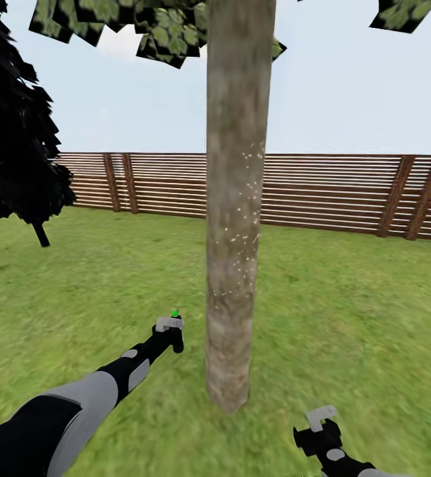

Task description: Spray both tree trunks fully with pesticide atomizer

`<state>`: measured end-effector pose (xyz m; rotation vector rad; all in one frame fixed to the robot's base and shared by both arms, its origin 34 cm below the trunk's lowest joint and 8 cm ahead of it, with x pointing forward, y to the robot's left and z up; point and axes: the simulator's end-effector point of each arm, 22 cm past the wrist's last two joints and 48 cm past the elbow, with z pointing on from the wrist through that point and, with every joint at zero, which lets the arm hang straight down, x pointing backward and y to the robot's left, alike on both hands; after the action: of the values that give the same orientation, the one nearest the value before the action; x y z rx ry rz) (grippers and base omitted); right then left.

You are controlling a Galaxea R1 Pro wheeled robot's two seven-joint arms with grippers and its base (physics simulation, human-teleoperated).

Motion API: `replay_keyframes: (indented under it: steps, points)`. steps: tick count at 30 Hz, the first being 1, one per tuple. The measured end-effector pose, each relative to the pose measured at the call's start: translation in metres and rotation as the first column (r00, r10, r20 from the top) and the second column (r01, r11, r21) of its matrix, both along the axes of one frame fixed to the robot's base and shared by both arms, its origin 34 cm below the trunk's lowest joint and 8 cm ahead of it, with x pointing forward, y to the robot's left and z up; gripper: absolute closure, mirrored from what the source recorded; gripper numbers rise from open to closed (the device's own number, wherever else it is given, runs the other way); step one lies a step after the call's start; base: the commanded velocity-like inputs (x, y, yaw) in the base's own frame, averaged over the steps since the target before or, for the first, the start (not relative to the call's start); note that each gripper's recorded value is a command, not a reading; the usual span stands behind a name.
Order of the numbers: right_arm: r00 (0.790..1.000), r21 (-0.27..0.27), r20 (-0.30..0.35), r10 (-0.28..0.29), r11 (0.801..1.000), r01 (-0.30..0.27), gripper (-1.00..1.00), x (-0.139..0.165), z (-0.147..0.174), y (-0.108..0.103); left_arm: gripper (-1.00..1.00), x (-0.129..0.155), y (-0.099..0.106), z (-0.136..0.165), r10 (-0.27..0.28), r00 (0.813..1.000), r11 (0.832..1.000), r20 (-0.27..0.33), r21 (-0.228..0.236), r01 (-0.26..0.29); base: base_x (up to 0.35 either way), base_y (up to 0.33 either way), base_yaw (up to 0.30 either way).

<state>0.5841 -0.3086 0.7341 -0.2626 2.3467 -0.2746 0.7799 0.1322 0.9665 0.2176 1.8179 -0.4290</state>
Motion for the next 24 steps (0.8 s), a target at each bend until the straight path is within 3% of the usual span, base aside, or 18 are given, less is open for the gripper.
replay_keyframes:
  steps: [13,20,24]
  points:
    - [1.000,-0.003,-0.014,-0.001,1.000,0.001,-1.00,-0.010,-0.007,-0.002,1.00,0.001,0.003,0.000,0.006,1.000,1.000,-0.001,-0.001,-0.006,0.083,0.335,-0.210]
    - [1.000,-0.005,-0.011,0.001,1.000,-0.001,-1.00,-0.010,-0.006,-0.002,1.00,-0.008,0.000,-0.012,-0.004,1.000,1.000,-0.016,0.004,0.004,0.000,-0.045,-0.017]
    - [1.000,-0.007,-0.009,0.001,1.000,-0.001,-1.00,-0.010,-0.006,-0.004,1.00,-0.013,0.000,-0.018,0.000,1.000,1.000,-0.028,-0.002,0.000,-0.209,-0.010,0.000]
